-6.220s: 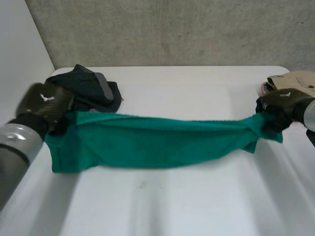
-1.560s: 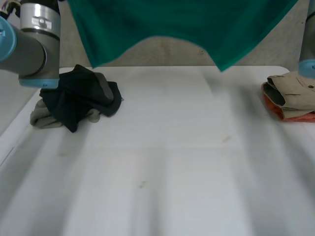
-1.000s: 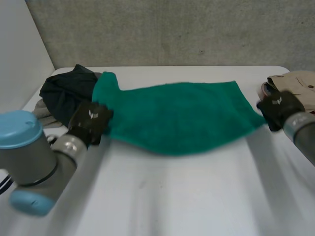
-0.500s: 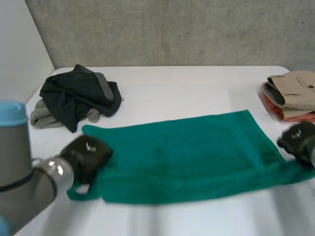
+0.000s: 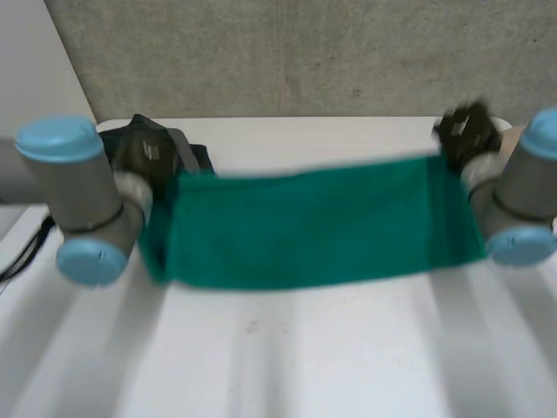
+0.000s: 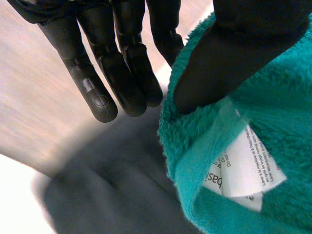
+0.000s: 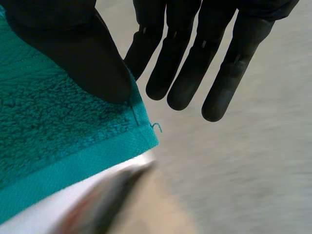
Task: Fold the laundry.
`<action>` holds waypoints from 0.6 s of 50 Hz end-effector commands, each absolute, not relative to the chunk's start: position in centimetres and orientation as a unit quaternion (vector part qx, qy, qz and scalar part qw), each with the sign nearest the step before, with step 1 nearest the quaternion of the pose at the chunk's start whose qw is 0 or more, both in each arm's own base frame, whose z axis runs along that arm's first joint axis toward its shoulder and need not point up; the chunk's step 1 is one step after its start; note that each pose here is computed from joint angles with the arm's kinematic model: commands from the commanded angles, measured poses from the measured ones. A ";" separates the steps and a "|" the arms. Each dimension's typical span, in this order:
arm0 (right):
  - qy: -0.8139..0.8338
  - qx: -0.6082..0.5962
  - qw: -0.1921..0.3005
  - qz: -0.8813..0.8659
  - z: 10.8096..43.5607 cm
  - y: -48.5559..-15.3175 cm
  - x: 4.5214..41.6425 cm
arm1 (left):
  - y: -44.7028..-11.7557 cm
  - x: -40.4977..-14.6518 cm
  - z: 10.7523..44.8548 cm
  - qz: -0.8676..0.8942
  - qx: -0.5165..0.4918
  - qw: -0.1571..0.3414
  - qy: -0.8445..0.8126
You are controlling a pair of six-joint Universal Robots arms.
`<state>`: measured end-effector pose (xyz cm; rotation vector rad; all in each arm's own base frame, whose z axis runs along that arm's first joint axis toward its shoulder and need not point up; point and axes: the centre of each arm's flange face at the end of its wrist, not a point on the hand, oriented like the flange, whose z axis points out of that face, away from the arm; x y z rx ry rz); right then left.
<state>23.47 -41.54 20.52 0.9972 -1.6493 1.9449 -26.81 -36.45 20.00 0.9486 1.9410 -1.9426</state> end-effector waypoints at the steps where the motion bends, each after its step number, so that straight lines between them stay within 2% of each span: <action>1: -0.402 0.141 0.189 0.885 38.4 -42.3 22.1 | -39.9 -27.4 37.7 -0.908 0.175 0.132 0.358; 2: -0.385 0.128 0.185 0.895 39.6 -42.0 22.0 | -39.4 -27.1 40.9 -0.935 0.151 0.132 0.291; 3: -0.370 0.117 0.184 0.903 40.6 -41.8 21.8 | -39.1 -27.1 41.9 -0.943 0.144 0.131 0.270; 5: -0.349 0.106 0.180 0.914 42.2 -41.2 21.7 | -39.1 -27.0 42.6 -0.948 0.139 0.125 0.258; 9: -0.364 0.120 0.177 0.906 41.6 -41.1 21.7 | -39.4 -26.8 41.8 -0.938 0.147 0.101 0.296; 19: -0.449 0.188 0.148 0.861 35.2 -41.5 22.5 | -39.4 -27.4 32.6 -0.879 0.199 0.060 0.429; 24: -0.501 0.225 0.133 0.825 30.2 -41.5 22.7 | -38.8 -27.8 27.5 -0.848 0.234 0.046 0.473; 25: -0.508 0.232 0.130 0.819 29.5 -41.4 22.8 | -38.5 -28.1 25.1 -0.831 0.251 0.038 0.495; 30: -0.578 0.271 0.117 0.761 23.9 -40.7 22.7 | -36.1 -30.0 19.2 -0.782 0.304 0.002 0.544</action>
